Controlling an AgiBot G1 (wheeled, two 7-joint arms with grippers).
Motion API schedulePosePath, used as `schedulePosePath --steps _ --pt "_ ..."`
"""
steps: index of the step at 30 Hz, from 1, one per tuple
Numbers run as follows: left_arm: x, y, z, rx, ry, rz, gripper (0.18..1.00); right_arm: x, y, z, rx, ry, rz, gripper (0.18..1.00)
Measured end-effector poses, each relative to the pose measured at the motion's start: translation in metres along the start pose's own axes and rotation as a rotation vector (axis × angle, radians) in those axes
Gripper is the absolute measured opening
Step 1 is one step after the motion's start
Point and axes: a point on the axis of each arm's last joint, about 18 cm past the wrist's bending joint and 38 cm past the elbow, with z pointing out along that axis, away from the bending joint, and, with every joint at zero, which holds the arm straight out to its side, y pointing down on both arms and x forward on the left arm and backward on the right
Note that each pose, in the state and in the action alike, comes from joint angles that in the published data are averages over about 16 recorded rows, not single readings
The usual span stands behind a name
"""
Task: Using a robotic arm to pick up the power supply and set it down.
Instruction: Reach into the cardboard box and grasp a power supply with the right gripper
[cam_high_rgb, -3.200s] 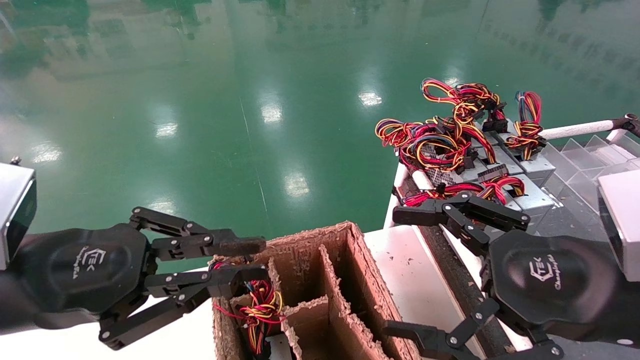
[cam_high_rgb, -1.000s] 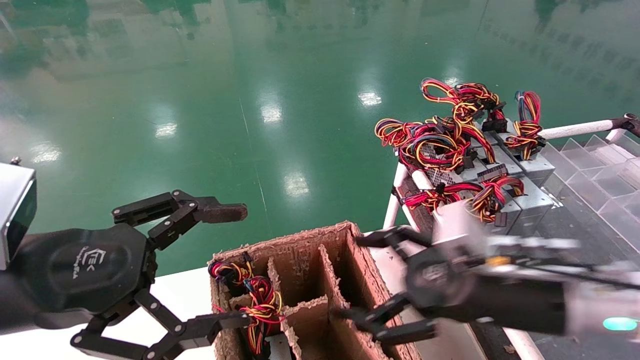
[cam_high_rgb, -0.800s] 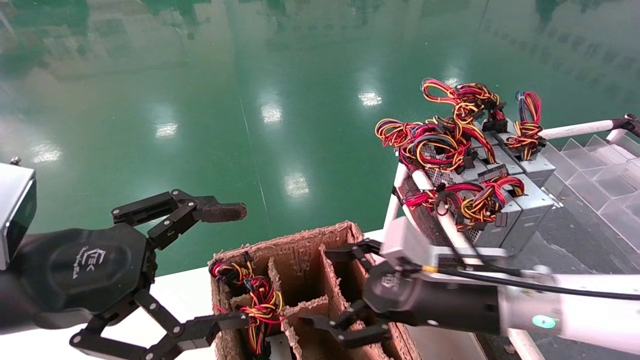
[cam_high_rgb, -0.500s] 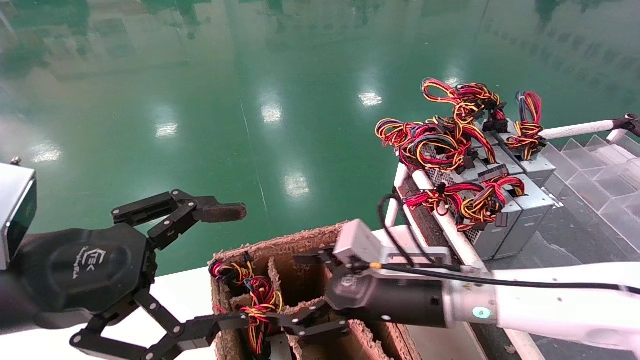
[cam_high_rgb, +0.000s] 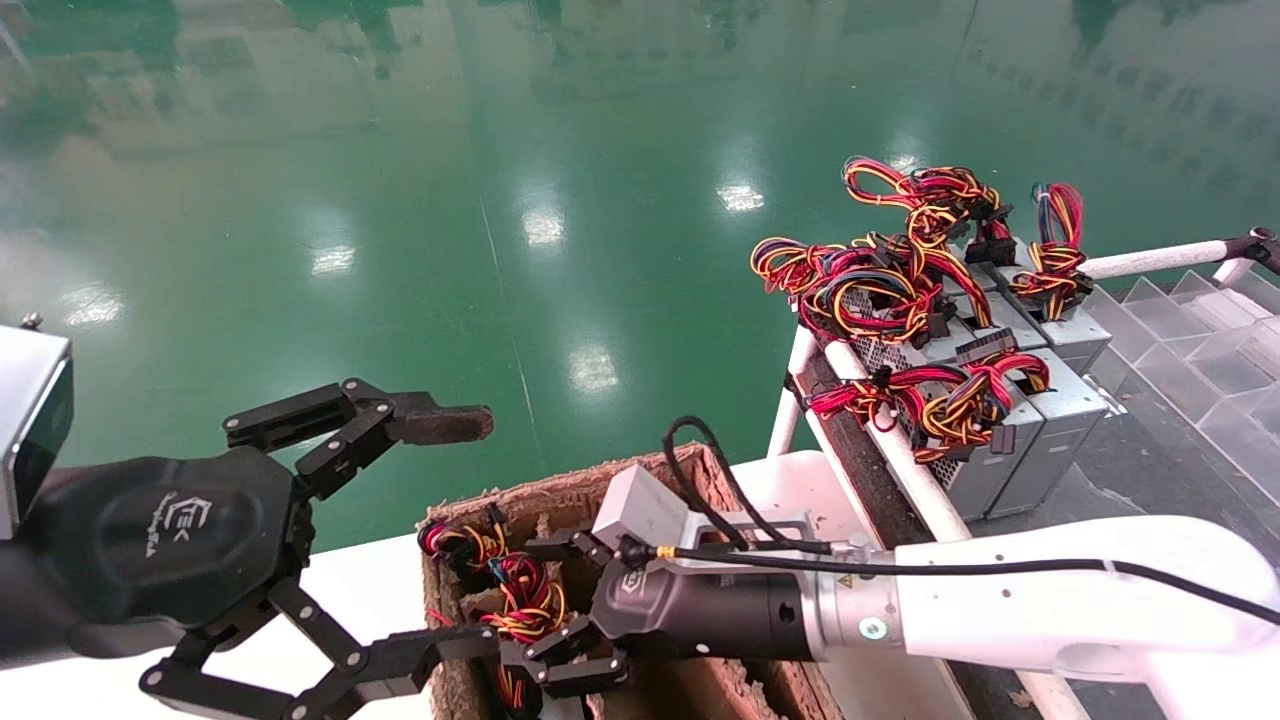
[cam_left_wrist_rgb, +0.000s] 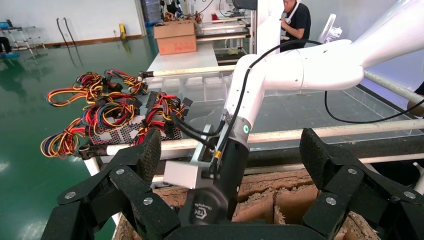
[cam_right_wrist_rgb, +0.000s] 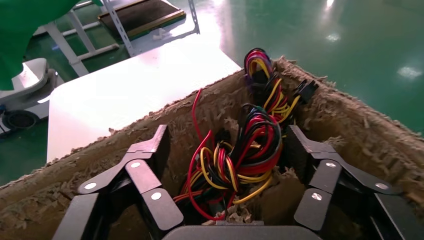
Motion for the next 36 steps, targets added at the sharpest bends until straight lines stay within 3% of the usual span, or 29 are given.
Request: schedulePosePath --steps 7,23,29,36 --pt "0.000 0.000 0.000 0.000 0.000 0.000 1.001 0.000 0.004 0.004 -0.004 -0.008 0.009 0.758" --pt "0.000 0.000 0.000 0.000 0.000 0.000 1.001 0.002 0.009 -0.001 0.022 -0.029 0.037 0.393" --pt "0.000 0.000 0.000 0.000 0.000 0.000 1.001 0.004 0.005 -0.010 0.057 -0.033 0.044 0.301" --pt "0.000 0.000 0.000 0.000 0.000 0.000 1.001 0.005 -0.009 -0.028 0.123 -0.038 0.031 0.250"
